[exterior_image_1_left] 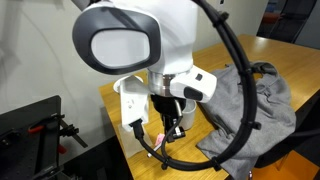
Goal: Put the marker in the mug on the table
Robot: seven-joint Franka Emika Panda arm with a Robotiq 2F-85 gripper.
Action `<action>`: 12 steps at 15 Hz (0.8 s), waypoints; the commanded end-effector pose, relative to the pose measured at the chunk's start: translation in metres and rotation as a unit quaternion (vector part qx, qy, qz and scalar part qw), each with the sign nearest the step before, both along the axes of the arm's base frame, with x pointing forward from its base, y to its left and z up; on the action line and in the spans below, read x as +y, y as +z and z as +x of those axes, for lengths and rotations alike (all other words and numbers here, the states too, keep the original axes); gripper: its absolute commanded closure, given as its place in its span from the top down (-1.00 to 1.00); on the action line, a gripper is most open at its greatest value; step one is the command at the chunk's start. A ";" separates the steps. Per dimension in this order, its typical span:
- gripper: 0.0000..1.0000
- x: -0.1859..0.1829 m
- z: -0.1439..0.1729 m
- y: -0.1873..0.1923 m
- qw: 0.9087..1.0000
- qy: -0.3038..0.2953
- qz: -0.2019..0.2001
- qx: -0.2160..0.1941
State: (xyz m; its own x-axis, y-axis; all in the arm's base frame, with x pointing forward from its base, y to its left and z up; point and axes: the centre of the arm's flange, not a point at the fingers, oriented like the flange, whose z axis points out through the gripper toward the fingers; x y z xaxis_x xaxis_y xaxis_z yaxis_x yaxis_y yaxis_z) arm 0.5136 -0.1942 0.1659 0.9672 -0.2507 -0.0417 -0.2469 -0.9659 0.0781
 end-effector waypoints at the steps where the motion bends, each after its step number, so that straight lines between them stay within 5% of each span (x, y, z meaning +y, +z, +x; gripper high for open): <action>1: -0.89 -0.012 0.023 -0.026 1.000 -0.019 0.000 0.012; 12: -0.89 -0.029 0.042 -0.092 0.998 -0.023 0.016 0.061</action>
State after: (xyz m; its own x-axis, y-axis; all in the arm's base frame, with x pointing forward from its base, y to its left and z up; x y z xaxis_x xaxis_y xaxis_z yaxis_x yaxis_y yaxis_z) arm 0.5412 -0.2169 0.0859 0.9559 -0.2680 -0.1202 -0.2574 -0.9615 0.0962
